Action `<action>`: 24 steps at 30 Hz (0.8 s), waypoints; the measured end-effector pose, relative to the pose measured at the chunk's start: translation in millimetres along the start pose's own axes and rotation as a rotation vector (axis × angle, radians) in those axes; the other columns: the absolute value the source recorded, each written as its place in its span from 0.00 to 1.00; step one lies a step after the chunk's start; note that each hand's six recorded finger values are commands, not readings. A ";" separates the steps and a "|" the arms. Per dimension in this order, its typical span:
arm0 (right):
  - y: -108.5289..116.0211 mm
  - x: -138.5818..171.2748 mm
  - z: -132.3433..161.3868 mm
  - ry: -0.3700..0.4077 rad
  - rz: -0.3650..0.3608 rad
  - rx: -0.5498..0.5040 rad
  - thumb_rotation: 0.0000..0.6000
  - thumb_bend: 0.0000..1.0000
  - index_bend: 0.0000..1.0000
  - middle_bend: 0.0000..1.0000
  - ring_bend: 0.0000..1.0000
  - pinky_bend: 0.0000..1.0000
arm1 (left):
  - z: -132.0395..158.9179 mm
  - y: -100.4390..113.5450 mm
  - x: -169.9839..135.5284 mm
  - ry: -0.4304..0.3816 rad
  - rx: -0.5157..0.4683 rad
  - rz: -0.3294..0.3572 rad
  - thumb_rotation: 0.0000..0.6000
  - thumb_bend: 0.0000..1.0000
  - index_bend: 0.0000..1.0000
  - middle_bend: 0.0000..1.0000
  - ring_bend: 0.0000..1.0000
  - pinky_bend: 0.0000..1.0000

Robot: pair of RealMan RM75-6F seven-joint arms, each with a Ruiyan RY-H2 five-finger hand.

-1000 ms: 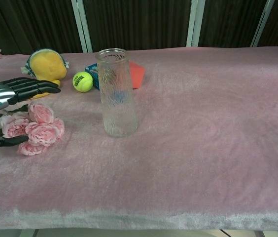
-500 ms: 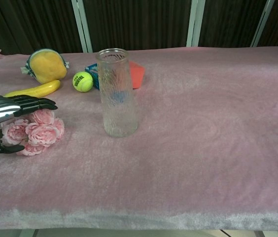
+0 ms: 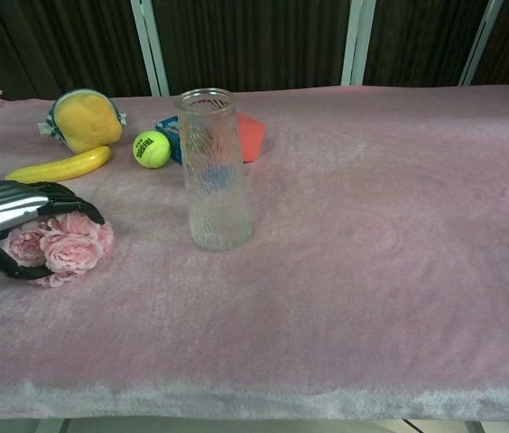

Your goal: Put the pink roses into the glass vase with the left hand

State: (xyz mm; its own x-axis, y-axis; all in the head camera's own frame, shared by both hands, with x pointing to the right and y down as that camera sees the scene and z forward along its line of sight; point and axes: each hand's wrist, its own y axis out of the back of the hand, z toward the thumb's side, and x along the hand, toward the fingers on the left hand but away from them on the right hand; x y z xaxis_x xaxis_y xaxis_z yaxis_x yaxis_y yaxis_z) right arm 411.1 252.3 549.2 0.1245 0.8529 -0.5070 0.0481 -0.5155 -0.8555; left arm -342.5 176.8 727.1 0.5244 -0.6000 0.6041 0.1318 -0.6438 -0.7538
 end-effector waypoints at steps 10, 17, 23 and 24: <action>-0.5 0.5 -0.1 0.000 0.002 0.001 1.00 0.22 0.00 0.00 0.00 0.00 | 0.9 -3.3 2.5 -0.025 -0.053 0.098 1.00 0.36 0.73 0.67 0.41 0.23; -0.5 1.3 -1.0 -0.005 0.001 0.001 1.00 0.22 0.00 0.00 0.00 0.00 | 5.4 19.4 -1.6 -0.068 -0.164 0.223 1.00 0.43 0.81 0.75 0.49 0.29; -2.1 0.8 -0.4 -0.002 0.009 0.003 1.00 0.22 0.00 0.00 0.00 0.00 | 3.4 62.5 -13.7 -0.100 -0.344 0.392 1.00 0.45 0.83 0.77 0.53 0.34; -2.1 0.8 -0.5 -0.003 0.009 0.004 1.00 0.22 0.00 0.00 0.00 0.00 | 2.4 69.0 -15.9 -0.102 -0.368 0.411 1.00 0.45 0.83 0.78 0.53 0.34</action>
State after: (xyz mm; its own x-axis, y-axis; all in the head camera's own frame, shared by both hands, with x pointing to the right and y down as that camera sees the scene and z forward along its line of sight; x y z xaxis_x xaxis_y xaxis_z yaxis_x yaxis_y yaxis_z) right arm 411.5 254.0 550.6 0.1222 0.8485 -0.5149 0.0434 -0.5229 -0.8513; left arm -339.7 143.0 664.8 0.5521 -0.7992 0.2375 -0.3934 -0.5009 -0.7709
